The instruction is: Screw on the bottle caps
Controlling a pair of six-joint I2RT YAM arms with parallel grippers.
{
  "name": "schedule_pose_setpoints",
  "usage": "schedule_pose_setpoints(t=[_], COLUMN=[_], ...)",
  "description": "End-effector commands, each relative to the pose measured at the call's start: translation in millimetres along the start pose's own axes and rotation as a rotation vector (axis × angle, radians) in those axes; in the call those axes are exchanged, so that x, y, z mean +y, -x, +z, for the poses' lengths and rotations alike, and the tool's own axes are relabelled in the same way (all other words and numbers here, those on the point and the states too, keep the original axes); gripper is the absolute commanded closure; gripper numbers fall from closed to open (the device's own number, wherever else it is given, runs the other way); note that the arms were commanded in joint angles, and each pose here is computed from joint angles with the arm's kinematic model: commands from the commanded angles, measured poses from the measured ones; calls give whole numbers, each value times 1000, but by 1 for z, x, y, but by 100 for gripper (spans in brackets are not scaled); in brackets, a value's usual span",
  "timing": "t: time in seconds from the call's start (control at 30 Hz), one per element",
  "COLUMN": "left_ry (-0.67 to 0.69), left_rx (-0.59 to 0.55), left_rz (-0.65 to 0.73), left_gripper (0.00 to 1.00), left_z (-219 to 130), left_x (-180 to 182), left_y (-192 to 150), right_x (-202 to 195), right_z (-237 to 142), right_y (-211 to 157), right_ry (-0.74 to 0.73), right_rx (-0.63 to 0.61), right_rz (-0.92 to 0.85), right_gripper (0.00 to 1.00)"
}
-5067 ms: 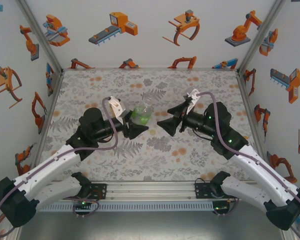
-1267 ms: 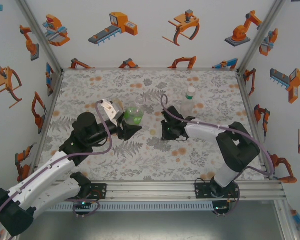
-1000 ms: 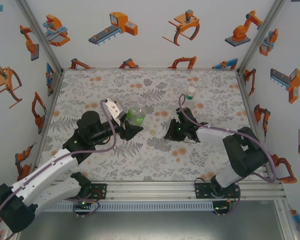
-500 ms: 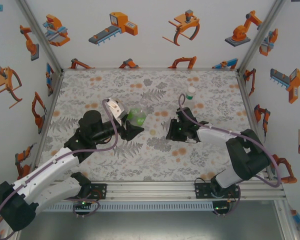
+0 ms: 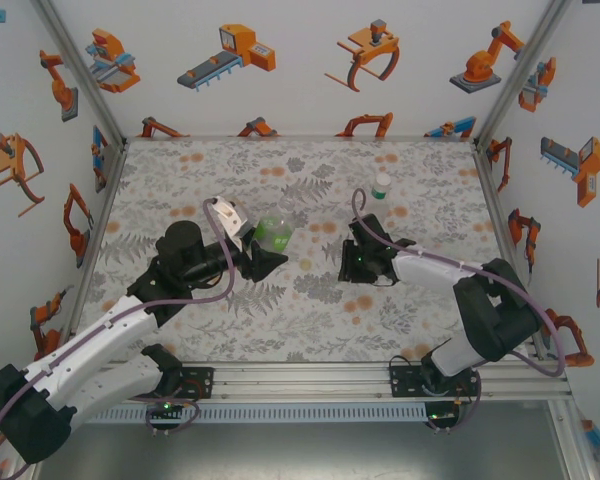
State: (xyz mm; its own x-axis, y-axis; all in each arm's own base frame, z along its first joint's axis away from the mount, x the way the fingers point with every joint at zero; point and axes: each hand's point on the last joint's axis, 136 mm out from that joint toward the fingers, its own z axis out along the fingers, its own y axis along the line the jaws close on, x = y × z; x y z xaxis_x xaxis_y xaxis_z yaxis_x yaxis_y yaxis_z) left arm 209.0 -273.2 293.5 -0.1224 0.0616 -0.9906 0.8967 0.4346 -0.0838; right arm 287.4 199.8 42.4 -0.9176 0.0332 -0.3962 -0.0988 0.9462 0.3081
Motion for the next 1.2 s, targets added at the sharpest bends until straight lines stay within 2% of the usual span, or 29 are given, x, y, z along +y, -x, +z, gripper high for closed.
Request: schedule_pose_setpoints(t=[0.0,0.27,0.63,1.17], left_ry=[0,0,13,26], left_rx=[-42,-44,-49,-46], left_rz=[14,15,20,26], left_gripper=[100,100,100,100], left_z=[-3,-5,-11,-13], left_x=[0,-1,-1,1], left_y=[18,18,17,16], right_x=[10,21,39,41], right_z=[-15,-16,-6,7], right_y=[6,9,16,9], right_ry=[-46,-113,-91,-87], right_rx=[-7,-8,6,44], right_rz=[-83,-152,-185,-189], right_gripper=[60,60,60,60])
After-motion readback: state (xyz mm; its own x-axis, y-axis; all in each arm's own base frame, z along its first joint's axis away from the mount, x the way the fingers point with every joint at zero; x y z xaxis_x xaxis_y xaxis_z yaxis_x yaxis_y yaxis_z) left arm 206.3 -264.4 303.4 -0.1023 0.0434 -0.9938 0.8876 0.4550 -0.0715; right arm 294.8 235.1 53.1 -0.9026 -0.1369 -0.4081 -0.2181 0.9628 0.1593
